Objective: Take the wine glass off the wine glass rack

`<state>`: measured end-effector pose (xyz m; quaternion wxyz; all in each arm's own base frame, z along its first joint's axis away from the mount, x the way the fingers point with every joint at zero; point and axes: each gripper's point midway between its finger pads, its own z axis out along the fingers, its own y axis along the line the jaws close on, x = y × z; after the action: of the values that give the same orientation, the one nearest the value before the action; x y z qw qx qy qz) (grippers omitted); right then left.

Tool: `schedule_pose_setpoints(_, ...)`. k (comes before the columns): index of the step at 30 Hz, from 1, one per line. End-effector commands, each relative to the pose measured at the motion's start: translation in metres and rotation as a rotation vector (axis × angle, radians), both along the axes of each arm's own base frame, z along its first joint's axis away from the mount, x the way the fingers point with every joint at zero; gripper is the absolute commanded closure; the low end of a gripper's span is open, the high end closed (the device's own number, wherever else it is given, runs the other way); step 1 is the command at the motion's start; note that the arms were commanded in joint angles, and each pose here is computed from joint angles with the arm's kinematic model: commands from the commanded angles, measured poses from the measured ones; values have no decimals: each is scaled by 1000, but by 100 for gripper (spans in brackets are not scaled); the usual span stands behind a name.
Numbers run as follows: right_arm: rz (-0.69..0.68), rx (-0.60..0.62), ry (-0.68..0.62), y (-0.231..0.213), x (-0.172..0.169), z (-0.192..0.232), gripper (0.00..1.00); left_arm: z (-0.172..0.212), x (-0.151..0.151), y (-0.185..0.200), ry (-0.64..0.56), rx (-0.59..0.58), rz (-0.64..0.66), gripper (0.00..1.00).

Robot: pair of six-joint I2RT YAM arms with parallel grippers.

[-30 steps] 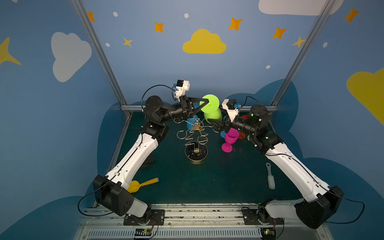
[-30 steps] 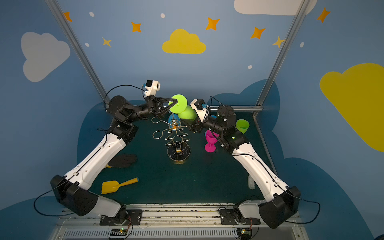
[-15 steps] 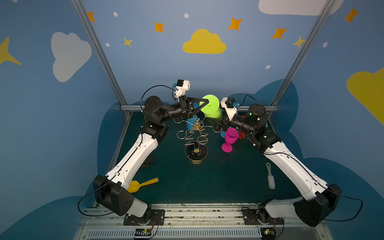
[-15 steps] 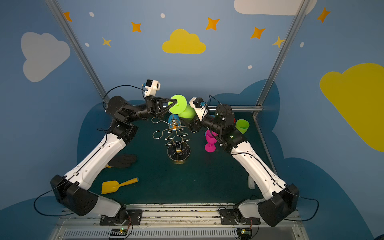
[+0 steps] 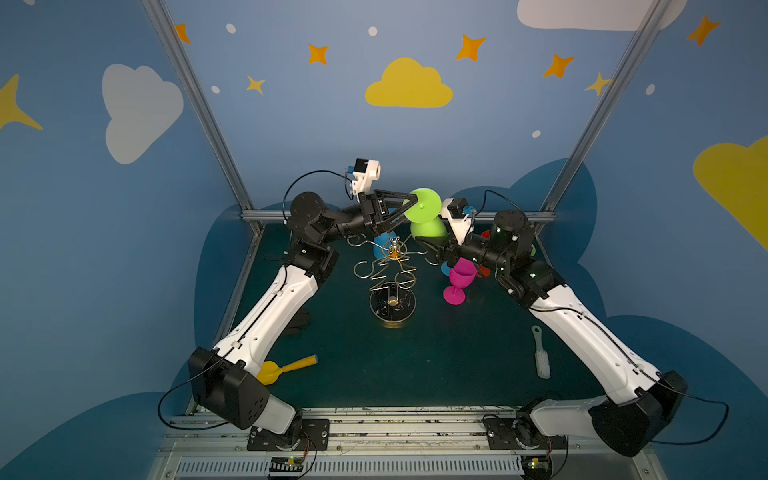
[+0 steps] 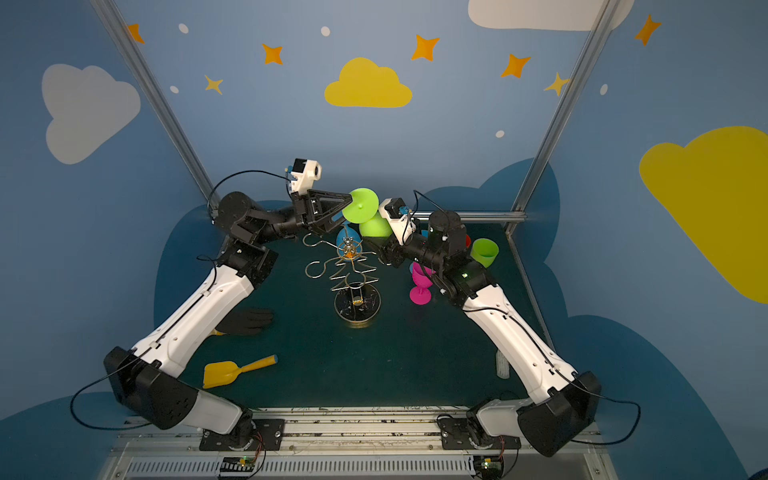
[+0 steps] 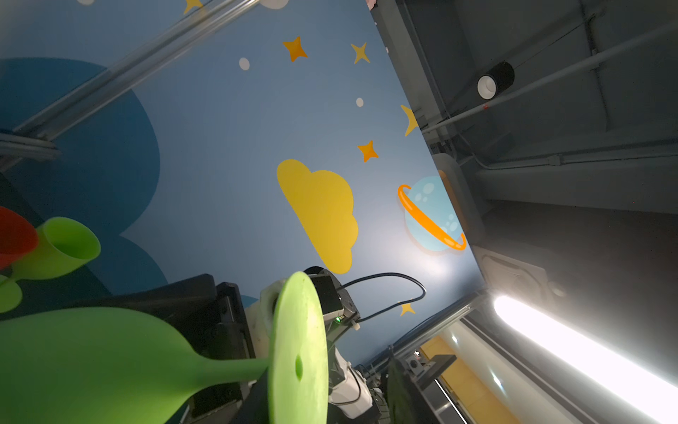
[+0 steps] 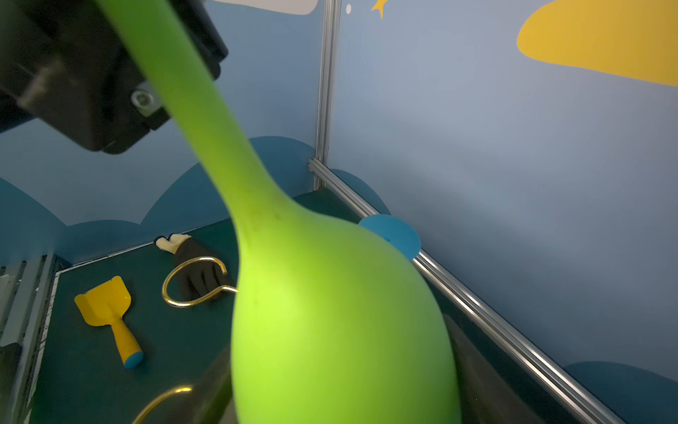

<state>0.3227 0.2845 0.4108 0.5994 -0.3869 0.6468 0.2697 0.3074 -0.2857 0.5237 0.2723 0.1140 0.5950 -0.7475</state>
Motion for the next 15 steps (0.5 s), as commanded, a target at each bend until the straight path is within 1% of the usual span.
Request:
schedule_pose_setpoints(1, -57, -3, 27, -19, -15, 17, 56, 11, -10, 12, -107, 16, 63, 39)
schedule_pose_setpoints(5, -114, -43, 88, -37, -26, 14, 60, -5, 2, 23, -140, 96, 200, 30)
schedule_pose_setpoints(6, -126, -50, 102, -40, -28, 14, 61, -9, 5, 26, -149, 115, 234, 30)
schedule_pose_setpoints(9, -157, -72, 143, -52, -37, 13, 64, -16, 13, 31, -226, 177, 326, 28)
schedule_pose_setpoints(12, -183, -88, 180, -61, -44, 12, 66, -24, 15, 31, -399, 258, 405, 29)
schedule_pose_setpoints(15, -193, -103, 235, -65, -49, 10, 68, -35, 19, 29, -603, 372, 502, 31)
